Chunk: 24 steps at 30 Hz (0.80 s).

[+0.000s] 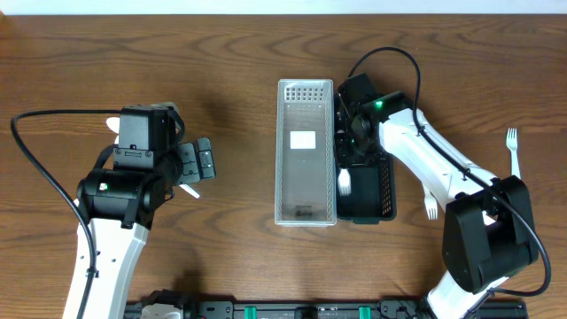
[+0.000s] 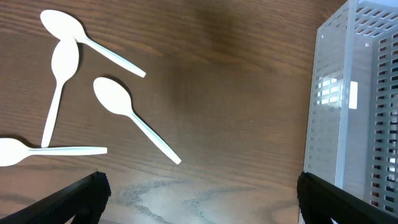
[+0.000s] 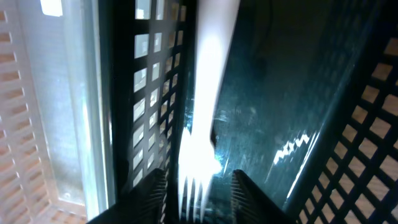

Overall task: Pack container
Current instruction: 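Carry the fork with the right gripper and drop it into the green basket, then grasp the white fork lying near the green basket with the right gripper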

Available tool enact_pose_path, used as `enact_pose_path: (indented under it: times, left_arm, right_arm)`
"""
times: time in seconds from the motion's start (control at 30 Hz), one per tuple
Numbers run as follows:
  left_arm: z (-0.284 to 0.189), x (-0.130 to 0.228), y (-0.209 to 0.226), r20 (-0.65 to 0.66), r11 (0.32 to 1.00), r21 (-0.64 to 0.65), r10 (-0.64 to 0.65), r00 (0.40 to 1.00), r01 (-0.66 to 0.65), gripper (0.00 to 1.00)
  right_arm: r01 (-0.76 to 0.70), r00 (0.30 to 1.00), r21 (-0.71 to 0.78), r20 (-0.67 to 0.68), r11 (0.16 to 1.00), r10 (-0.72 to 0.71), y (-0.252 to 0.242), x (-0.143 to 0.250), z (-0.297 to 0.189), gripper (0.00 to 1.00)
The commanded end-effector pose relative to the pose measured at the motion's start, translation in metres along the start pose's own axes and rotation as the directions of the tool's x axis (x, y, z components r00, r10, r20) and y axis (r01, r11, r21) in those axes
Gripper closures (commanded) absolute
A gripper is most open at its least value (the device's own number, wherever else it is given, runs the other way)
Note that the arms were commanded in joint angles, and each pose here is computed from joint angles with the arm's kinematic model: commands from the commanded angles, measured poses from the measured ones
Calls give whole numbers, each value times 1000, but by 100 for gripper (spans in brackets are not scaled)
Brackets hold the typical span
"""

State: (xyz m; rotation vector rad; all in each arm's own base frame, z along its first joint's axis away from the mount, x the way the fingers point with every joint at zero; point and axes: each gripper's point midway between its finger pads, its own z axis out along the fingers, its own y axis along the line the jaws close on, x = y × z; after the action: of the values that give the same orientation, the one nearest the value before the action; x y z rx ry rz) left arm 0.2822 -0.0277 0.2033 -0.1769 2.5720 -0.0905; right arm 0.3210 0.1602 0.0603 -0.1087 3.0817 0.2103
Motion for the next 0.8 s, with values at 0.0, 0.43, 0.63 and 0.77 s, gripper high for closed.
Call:
enact_pose_path:
  times: [0.0,0.43,0.63,0.77]
  left_arm:
    - [-6,-8,2,25,1000,-9,5,1000,-5,2]
    - [-6,-9,2,26,1000,-8,5,1000,-5,2]
    - [-6,-11,1,37,1000,-6,5,999,-5,2]
    - [-6,-11,1,37,1000,-6,5,999,-5,2]
  right_arm:
    - [-2,1000,-4,30,1000,2,0,-6,-9,54]
    - [-208,897,120,419,971,141,-89,-45,-163,9]
    - [-299,939,242,248,923,239,-144,1,-118,6]
    - [-346,935,264,181,900,306,-167,25,-76,4]
